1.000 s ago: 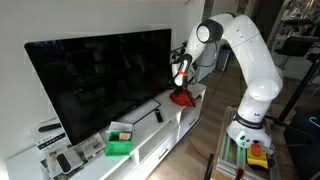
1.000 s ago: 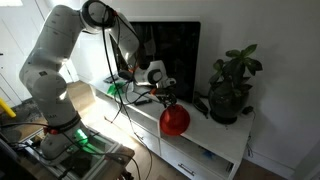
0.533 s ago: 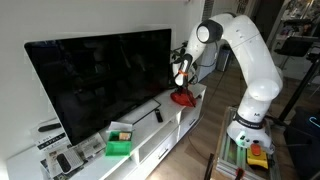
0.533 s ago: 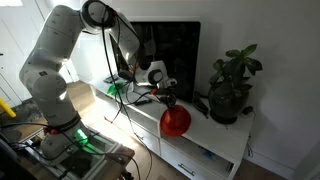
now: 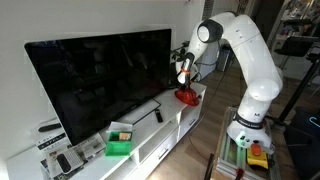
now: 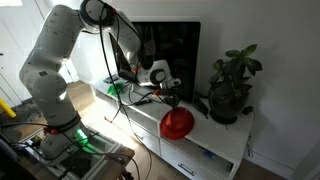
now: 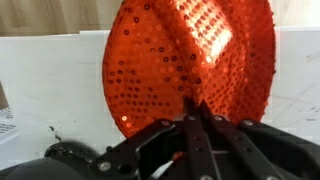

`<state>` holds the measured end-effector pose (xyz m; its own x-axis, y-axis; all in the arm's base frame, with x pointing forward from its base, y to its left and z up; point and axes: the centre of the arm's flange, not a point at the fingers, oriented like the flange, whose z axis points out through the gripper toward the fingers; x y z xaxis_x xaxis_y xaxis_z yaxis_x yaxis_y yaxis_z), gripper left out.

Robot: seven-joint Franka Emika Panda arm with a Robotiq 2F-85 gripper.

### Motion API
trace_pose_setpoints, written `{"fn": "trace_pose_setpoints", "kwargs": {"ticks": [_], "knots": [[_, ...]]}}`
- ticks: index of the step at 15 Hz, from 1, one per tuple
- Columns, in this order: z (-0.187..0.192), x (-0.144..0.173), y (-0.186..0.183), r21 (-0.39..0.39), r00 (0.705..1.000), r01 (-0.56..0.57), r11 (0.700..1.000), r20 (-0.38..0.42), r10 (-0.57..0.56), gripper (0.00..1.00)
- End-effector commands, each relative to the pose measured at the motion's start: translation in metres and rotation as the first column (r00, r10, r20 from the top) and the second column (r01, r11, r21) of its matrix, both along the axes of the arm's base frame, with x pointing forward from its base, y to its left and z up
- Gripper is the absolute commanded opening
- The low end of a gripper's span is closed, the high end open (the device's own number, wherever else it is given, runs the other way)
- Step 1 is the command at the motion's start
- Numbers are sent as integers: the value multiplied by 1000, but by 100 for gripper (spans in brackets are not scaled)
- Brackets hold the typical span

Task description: Hang the red hat on the right side of the tv

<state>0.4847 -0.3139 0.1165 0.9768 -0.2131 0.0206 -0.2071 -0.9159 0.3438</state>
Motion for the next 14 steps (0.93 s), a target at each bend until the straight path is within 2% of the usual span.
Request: {"fn": "trace_pose_setpoints", "kwargs": {"ticks": [1,3,9,10,12,14], "knots": [[45,-26,-15,-23,998,50,998,26,-50,1],[71,-37,-22,-34,996,62,997,60,-60,1],[158,-45,-23,-167,989,57,984,147,-32,1],[125,-31,-45,-135,993,49,990,116,-33,5],[145,-31,-41,-153,989,52,987,144,-30,5],[148,-33,-39,-150,989,52,987,148,-30,5]]}}
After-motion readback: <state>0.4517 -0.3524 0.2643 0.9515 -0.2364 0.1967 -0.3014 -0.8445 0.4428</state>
